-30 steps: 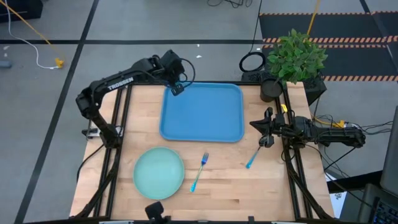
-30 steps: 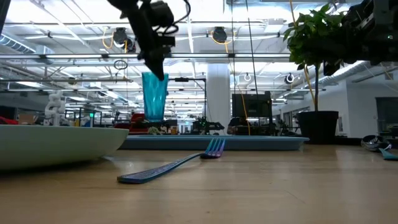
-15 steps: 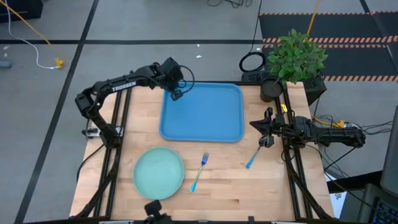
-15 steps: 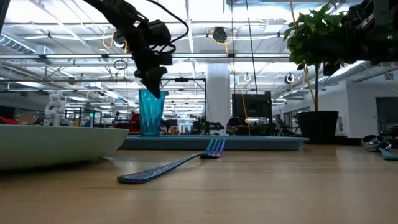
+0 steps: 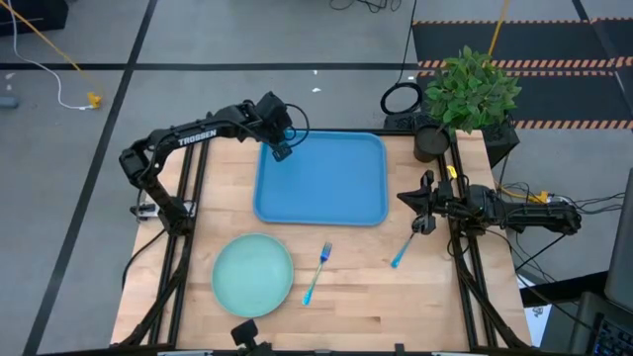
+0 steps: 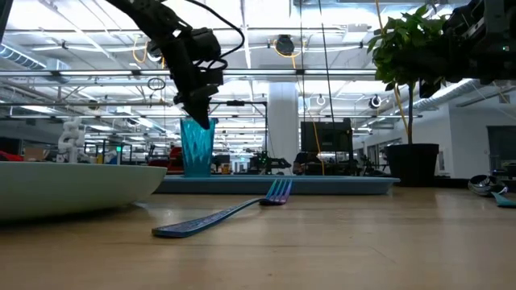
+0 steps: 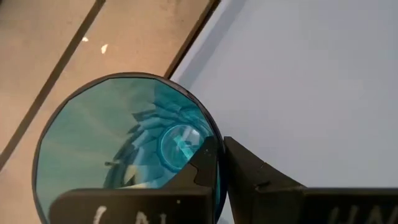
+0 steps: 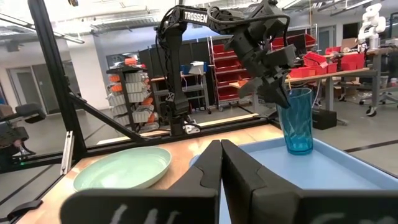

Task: Pick and place plate/cup/fork/spoon on tray
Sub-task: Put the cup on the top right of the blue tray

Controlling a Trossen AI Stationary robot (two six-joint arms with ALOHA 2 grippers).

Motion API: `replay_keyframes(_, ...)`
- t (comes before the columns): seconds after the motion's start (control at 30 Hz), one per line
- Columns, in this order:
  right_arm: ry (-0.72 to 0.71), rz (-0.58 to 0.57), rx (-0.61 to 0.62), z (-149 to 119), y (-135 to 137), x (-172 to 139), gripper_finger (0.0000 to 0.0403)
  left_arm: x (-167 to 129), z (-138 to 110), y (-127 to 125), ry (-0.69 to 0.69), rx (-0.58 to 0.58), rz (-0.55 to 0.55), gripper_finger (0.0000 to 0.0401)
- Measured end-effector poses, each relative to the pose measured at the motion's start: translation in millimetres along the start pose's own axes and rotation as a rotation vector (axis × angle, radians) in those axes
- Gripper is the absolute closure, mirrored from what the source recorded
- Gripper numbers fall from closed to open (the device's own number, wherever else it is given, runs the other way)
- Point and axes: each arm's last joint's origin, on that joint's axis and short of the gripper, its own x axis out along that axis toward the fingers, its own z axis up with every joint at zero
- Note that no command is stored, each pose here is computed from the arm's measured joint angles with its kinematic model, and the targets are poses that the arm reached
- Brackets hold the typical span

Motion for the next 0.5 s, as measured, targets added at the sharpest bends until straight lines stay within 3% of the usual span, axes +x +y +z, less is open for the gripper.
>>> replay_keyframes(0.5, 0.0, 0.0, -0.011, 0.0, 0.0, 0.0, 0.0403, 0.0, -0.9, 7.1, 0.005, -0.011, 0.037, 0.0369)
